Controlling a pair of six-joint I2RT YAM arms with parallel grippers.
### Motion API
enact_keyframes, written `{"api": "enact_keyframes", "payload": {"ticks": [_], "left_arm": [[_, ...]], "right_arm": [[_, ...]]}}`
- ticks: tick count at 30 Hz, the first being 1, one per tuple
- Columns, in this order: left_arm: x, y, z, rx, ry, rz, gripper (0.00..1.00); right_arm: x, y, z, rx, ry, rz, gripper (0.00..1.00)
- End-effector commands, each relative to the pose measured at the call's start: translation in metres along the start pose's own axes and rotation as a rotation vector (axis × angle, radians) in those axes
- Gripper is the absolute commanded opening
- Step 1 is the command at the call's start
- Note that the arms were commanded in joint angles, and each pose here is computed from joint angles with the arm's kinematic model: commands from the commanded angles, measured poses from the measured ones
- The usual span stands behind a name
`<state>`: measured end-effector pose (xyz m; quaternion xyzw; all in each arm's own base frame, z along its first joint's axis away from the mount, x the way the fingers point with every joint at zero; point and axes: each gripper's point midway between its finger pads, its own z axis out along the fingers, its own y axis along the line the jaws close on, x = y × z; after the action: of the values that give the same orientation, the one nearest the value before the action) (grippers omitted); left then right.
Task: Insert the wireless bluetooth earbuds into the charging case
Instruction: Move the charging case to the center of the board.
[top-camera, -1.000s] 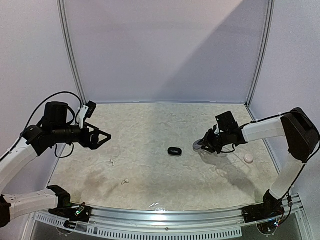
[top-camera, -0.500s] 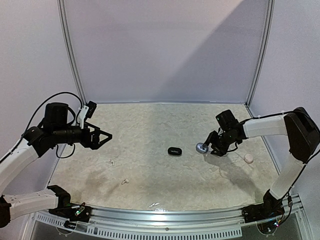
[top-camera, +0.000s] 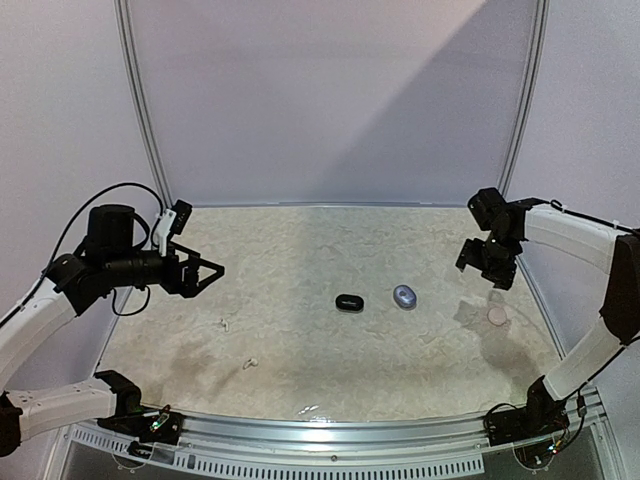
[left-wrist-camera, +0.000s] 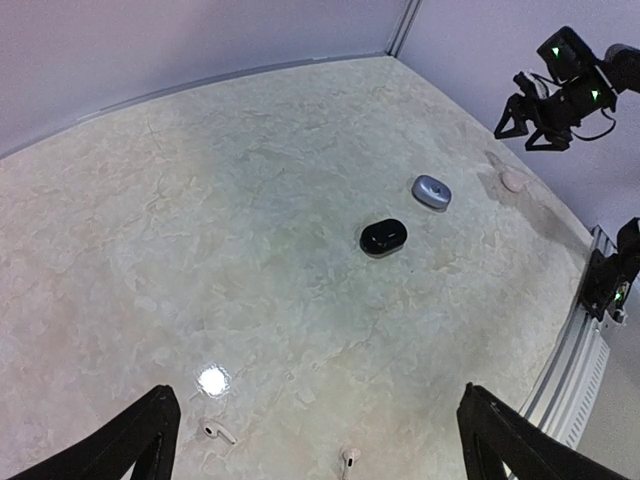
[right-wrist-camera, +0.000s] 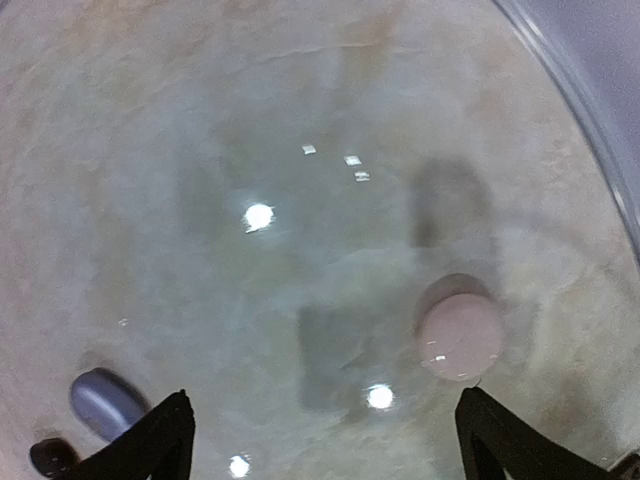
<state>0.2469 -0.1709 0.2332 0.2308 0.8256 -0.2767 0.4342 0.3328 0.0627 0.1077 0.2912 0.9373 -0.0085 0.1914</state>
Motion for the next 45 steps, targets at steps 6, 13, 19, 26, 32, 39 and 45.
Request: {"api": "enact_keyframes", "payload": {"ticks": [6, 13, 19, 26, 32, 39, 45], "left_arm": [[0.002, 0.003, -0.002, -0.006, -0.019, 0.006, 0.99], [0.001, 0.002, -0.004, -0.012, -0.025, 0.016, 0.99], [0.001, 0.003, -0.006, -0.017, -0.032, 0.025, 0.99], [0.001, 0.003, -0.006, -0.018, -0.037, 0.03, 0.99], [-0.002, 0.003, -0.009, -0.028, -0.054, 0.047, 0.99], [-0.002, 0.003, -0.01, -0.026, -0.057, 0.048, 0.99], [-0.004, 0.003, -0.009, -0.027, -0.063, 0.051, 0.99]], "right_arm": [[0.011, -0.075, 0.029, 0.175, 0.129, 0.213, 0.99], [0.027, -0.107, 0.052, 0.415, 0.272, 0.338, 0.99], [0.033, -0.105, 0.063, 0.428, 0.293, 0.399, 0.99], [0.025, -0.098, 0.064, 0.432, 0.284, 0.449, 0.98], [0.044, -0.107, 0.058, 0.489, 0.305, 0.607, 0.89], [0.057, -0.11, 0.052, 0.512, 0.298, 0.792, 0.85], [0.056, -0.112, 0.049, 0.549, 0.258, 0.928, 0.83]]}}
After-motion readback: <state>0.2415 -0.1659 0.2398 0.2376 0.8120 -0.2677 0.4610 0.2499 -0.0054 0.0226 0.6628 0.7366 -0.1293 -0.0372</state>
